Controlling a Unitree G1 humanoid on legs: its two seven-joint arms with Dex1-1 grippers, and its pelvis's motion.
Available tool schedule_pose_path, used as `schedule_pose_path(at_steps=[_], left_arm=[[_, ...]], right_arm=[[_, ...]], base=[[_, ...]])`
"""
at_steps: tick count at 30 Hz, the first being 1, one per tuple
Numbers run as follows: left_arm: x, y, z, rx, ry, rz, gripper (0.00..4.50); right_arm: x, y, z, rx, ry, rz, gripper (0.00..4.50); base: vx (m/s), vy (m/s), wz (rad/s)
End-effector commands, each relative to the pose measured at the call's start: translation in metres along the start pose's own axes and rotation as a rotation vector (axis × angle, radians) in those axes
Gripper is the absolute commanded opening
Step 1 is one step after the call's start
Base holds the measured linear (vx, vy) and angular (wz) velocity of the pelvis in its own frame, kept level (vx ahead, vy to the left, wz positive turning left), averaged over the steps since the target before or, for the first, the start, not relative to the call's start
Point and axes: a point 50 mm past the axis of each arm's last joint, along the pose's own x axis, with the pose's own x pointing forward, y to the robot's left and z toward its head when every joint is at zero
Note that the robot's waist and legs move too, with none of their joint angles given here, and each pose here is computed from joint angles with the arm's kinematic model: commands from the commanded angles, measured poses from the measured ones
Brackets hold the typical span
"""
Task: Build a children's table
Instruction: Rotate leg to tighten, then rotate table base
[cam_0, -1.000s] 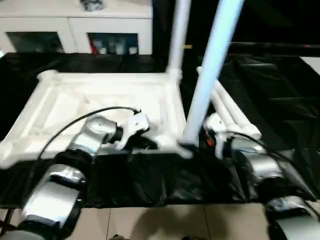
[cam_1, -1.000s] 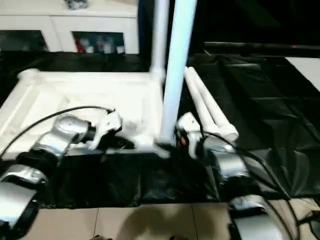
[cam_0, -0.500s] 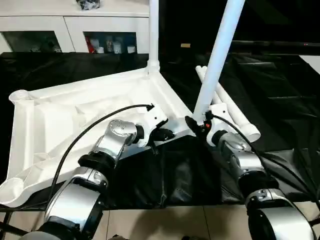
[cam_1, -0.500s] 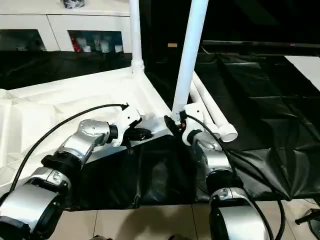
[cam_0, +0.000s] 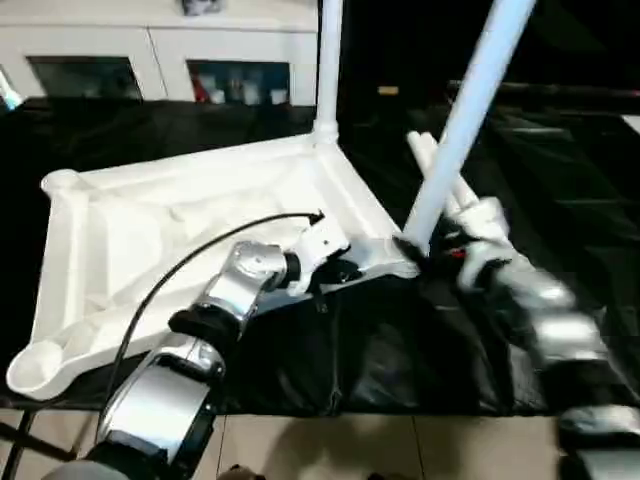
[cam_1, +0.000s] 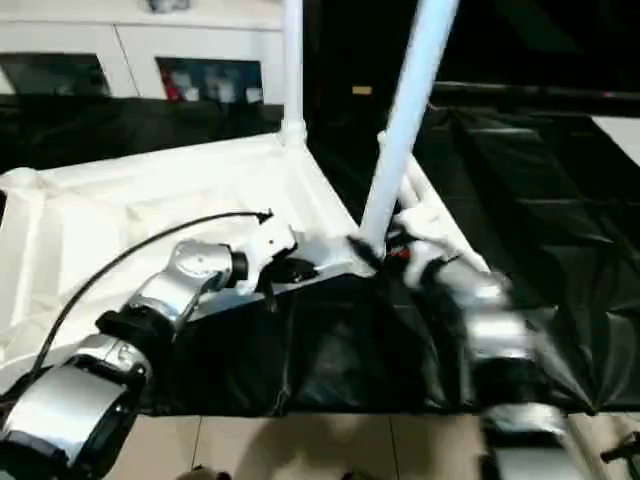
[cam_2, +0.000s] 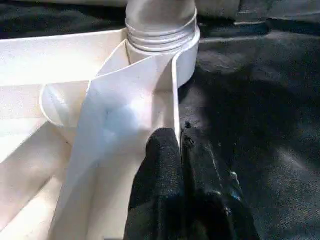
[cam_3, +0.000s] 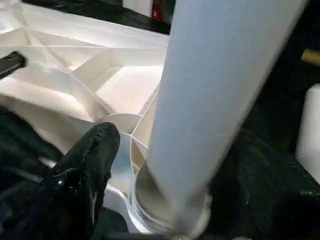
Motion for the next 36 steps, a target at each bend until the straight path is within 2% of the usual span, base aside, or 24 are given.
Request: schedule_pose_path(at_steps=[1,2,3,4,5,6,8,9,10,13,14,15,16,18,19,21,24,25,27,31,33,36], left_arm=[[0.006,0.0,0.01,-0.006,-0.059,0.022,0.27],[0.004,0.003,0.012,-0.025,-0.087,0.04,0.44],[0.003,0.004,0.013,-0.029,-0.098,0.049,0.44],[0.001,0.006,0.014,-0.031,-0.109,0.063,0.62],[-0.003,0.011,0.016,-0.032,-0.134,0.098,0.62],[-0.014,0.023,0.021,-0.045,-0.176,0.184,0.77],[-0.024,0.032,0.024,-0.05,-0.2,0.255,0.77],[-0.036,0.042,0.027,-0.047,-0.22,0.331,0.77],[-0.037,0.043,0.028,-0.048,-0.222,0.336,0.77],[-0.08,0.07,0.033,-0.054,-0.249,0.53,0.77],[-0.08,0.07,0.033,-0.054,-0.249,0.53,0.77],[-0.112,0.084,0.024,-0.037,-0.168,0.646,0.77],[-0.112,0.084,0.024,-0.037,-0.168,0.646,0.61],[-0.14,0.094,0.012,-0.026,-0.061,0.729,0.51],[-0.145,0.094,0.009,-0.024,-0.038,0.741,0.42],[-0.182,0.099,-0.014,-0.019,0.165,0.837,0.34],[-0.215,0.1,-0.032,-0.036,0.307,0.942,0.05],[-0.215,0.1,-0.032,-0.036,0.307,0.942,0.05],[-0.233,0.094,-0.051,-0.053,0.417,0.951,0.0],[-0.236,0.085,-0.071,-0.082,0.496,0.893,0.0],[-0.231,0.079,-0.079,-0.102,0.521,0.829,0.0],[-0.222,0.069,-0.088,-0.143,0.553,0.706,0.0]], right_arm=[[-0.004,0.002,0.001,-0.016,0.004,0.039,3.89],[-0.014,-0.001,0.003,-0.031,0.016,0.084,3.89],[-0.018,-0.002,0.005,-0.036,0.022,0.109,3.89],[-0.021,-0.002,0.006,-0.04,0.025,0.128,3.89],[-0.028,0.0,0.01,-0.047,0.033,0.175,3.89],[-0.033,0.004,0.013,-0.037,0.047,0.224,3.89],[-0.035,0.009,0.014,-0.031,0.059,0.256,3.89],[-0.034,0.015,0.012,-0.026,0.074,0.286,3.89],[-0.034,0.015,0.012,-0.026,0.075,0.289,3.89],[-0.021,0.034,0.002,0.004,0.112,0.326,3.89],[-0.021,0.034,0.002,0.004,0.112,0.326,3.89],[-0.004,0.042,-0.008,0.047,0.141,0.275,3.89],[-0.004,0.042,-0.008,0.047,0.141,0.275,3.71],[0.013,0.047,-0.016,0.075,0.167,0.214,3.61],[0.015,0.048,-0.017,0.079,0.173,0.205,3.5],[0.031,0.056,-0.027,0.1,0.237,0.153,3.43],[0.04,0.065,-0.03,0.104,0.279,0.151,3.13],[0.04,0.065,-0.03,0.104,0.279,0.151,3.13],[0.048,0.069,-0.03,0.102,0.302,0.137,2.91],[0.055,0.067,-0.029,0.091,0.32,0.1,2.64],[0.058,0.065,-0.028,0.078,0.322,0.085,2.42],[0.062,0.063,-0.03,0.064,0.334,0.06,2.36]], base=[[0.0,0.0,0.0],[0.0,0.0,0.0],[0.0,0.0,0.0],[0.0,0.0,0.0],[0.0,0.0,0.0],[0.0,0.0,0.0],[0.0,0.0,0.0],[0.0,0.0,0.0],[0.0,0.0,0.0],[0.0,0.0,0.0],[0.0,0.0,0.0],[0.0,0.0,0.0],[0.0,0.0,0.0],[0.0,0.0,0.0],[0.0,0.0,0.0],[0.0,0.0,0.0],[0.0,0.0,0.0],[0.0,0.0,0.0],[0.0,0.0,0.0],[0.0,0.0,0.0],[0.0,0.0,0.0],[0.0,0.0,0.0]])
